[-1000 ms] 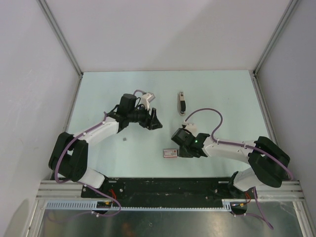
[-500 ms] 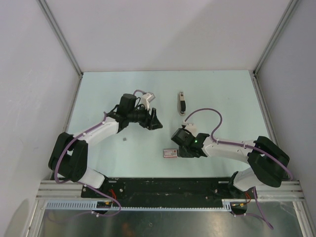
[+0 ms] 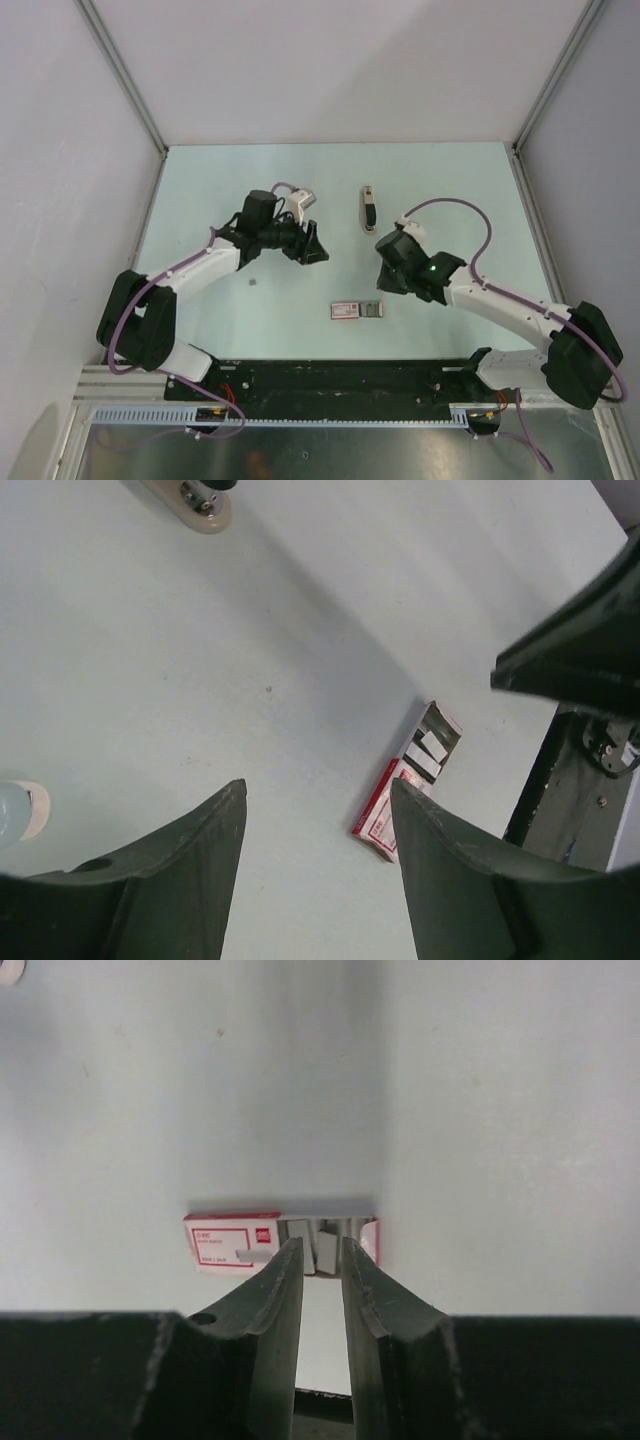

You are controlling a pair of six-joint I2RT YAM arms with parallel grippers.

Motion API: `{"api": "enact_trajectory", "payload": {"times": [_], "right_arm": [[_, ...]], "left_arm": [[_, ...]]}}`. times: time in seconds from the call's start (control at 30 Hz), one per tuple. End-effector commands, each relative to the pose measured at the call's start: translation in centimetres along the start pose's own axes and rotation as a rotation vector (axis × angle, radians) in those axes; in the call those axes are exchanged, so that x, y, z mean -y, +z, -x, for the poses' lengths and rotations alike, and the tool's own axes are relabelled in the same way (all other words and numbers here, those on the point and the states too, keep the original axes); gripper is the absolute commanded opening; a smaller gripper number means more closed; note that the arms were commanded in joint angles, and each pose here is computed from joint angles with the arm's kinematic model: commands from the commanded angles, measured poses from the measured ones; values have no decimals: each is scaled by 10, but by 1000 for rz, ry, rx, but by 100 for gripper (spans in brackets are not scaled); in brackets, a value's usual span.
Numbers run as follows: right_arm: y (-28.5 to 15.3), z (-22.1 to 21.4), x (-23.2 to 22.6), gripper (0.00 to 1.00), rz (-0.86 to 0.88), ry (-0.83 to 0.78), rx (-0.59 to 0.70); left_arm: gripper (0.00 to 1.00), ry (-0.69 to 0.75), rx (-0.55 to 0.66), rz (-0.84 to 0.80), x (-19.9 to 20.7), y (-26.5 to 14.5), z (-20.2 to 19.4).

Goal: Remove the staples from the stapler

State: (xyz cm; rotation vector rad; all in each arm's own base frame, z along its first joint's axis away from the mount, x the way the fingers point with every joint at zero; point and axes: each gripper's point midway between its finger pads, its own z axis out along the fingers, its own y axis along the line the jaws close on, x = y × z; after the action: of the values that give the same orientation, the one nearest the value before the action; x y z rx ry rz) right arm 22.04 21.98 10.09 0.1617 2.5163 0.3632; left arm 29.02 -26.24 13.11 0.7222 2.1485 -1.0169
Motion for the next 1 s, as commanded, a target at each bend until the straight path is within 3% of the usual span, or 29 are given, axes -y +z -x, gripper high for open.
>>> {"api": "enact_trajectory", "payload": {"times": [0.0, 0.2, 0.4, 0.97], "right_arm": [[-8, 11, 16, 26, 10, 17, -20], [8, -11, 37, 27, 133, 153, -155], [18, -31, 43, 26, 223, 234, -233], [41, -50, 39, 24, 320, 332, -285]], "left_arm": [[64, 219, -5, -54, 19, -6, -2], [63, 406, -128, -117, 26, 0, -40], [63, 502, -251, -144, 24, 8, -74], [61, 645, -401, -98, 14, 24, -111]]}}
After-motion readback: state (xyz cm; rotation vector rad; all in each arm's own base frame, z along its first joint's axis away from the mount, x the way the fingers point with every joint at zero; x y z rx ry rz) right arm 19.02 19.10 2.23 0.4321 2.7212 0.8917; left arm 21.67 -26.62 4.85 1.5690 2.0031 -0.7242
